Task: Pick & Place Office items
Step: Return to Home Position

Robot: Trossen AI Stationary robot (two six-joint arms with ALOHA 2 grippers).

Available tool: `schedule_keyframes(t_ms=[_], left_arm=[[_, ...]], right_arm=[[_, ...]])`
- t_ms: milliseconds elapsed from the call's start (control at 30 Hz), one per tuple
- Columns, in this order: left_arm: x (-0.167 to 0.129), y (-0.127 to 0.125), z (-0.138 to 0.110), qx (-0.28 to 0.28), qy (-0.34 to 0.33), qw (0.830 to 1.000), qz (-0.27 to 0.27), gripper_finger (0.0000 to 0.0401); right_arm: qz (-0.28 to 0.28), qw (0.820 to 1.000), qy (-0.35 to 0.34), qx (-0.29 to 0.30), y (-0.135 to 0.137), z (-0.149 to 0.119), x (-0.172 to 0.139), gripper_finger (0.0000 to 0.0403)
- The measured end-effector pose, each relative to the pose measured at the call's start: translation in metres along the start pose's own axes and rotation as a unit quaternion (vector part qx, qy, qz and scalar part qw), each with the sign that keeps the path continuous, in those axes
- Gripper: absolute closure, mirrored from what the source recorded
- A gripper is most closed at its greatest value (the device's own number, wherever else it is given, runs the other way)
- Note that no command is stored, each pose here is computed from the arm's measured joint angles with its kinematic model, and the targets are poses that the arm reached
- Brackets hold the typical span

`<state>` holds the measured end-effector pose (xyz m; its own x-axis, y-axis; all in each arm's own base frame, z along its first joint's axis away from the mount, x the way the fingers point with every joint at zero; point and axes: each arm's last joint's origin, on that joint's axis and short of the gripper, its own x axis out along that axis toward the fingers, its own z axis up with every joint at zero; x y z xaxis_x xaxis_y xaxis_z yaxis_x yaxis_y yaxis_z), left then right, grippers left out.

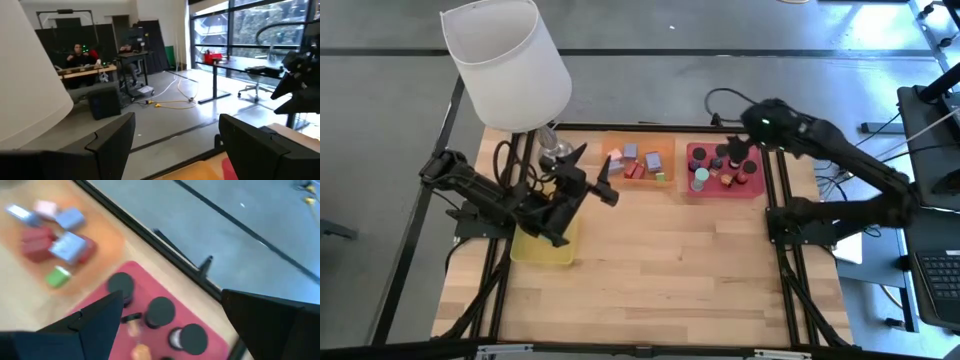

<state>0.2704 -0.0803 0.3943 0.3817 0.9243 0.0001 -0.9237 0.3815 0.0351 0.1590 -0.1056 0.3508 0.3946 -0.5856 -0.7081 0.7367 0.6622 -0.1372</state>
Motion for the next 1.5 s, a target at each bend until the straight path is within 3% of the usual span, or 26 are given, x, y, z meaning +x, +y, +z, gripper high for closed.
schedule_keyframes(t_ms=[300, 500, 633, 1000, 1267, 1500], left_arm=[[-0.005, 0.0, 0.0, 0.003, 0.0, 1.0, -0.009, 0.0118], [-0.003, 0.0, 0.0, 0.002, 0.0, 1.0, -0.006, 0.0118], [-0.004, 0.0, 0.0, 0.002, 0.0, 1.0, -0.006, 0.0118], [-0.004, 0.0, 0.0, -0.011, 0.0, 1.0, -0.006, 0.0118], [-0.004, 0.0, 0.0, -0.039, 0.0, 0.999, -0.006, 0.0118], [-0.004, 0.0, 0.0, -0.062, 0.0, 0.998, -0.006, 0.0118]], right_arm=[[0.106, 0.988, -0.095, 0.056, -0.006, -0.062, -0.021, 0.0064], [0.206, 0.959, -0.173, 0.086, -0.005, -0.103, -0.024, 0.0063], [0.215, 0.943, -0.219, 0.126, -0.008, -0.123, -0.023, 0.0063], [0.206, 0.93, -0.239, 0.191, -0.011, -0.162, -0.007, 0.0063], [0.221, 0.913, -0.264, 0.219, -0.006, -0.17, 0.01, 0.0063], [0.225, 0.91, -0.25, 0.24, 0.001, -0.181, 0.035, 0.0063]])
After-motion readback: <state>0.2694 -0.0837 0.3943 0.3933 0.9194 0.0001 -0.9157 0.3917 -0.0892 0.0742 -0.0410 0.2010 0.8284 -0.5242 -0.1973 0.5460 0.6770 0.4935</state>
